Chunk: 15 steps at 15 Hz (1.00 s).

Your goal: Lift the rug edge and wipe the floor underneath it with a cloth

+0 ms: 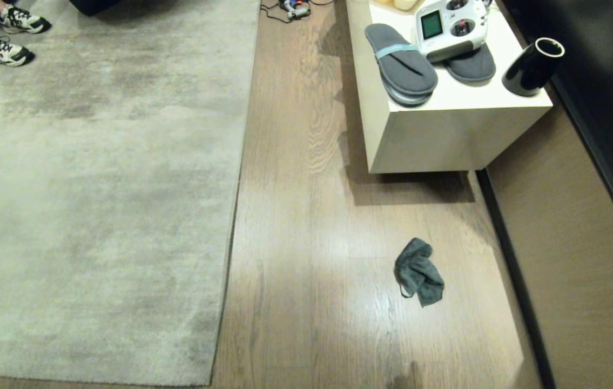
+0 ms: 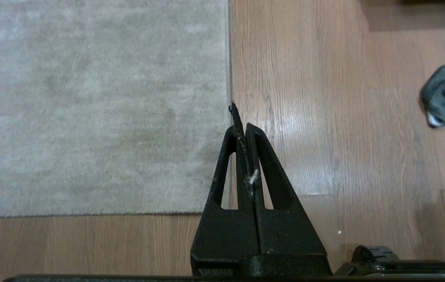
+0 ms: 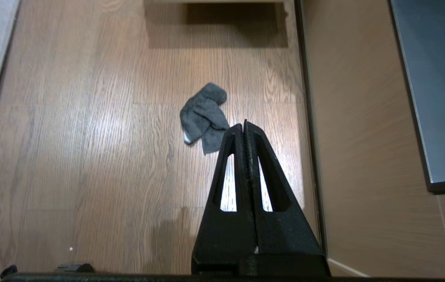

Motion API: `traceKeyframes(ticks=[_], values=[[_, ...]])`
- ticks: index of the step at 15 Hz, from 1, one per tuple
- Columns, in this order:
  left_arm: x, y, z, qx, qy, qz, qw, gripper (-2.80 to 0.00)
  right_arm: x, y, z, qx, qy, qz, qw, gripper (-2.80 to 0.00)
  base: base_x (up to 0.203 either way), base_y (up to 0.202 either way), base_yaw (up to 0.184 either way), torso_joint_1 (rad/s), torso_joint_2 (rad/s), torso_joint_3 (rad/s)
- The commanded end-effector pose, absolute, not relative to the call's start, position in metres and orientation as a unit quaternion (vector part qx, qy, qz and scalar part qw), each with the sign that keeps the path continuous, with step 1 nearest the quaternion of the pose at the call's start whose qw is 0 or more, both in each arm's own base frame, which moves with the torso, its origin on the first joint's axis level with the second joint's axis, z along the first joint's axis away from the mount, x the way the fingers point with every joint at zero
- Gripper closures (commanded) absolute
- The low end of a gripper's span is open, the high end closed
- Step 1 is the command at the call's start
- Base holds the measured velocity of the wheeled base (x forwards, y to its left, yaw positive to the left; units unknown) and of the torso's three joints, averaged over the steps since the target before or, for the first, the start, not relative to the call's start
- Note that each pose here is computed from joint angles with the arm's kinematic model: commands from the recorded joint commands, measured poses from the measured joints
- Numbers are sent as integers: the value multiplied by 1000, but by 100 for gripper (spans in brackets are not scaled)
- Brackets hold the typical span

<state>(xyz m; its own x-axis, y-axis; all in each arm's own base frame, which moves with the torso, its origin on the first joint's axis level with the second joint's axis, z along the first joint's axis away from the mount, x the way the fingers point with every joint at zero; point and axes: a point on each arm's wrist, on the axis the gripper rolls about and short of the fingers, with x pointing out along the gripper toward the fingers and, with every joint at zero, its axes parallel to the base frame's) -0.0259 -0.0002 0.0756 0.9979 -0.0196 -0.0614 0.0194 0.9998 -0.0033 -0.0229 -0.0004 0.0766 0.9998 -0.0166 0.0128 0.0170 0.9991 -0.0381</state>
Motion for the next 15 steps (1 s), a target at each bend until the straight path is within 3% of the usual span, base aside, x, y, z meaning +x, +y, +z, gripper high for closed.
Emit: traceKeyframes(ticks=[1, 15], values=[[-26, 0, 75, -2, 31, -10, 999, 0, -23, 0, 77, -19, -6, -9, 1000, 0, 0, 0, 0, 1, 8, 195], [-26, 0, 76, -5, 31, -9, 999, 0, -23, 0, 77, -19, -6, -8, 1000, 0, 0, 0, 0, 3, 2, 204]])
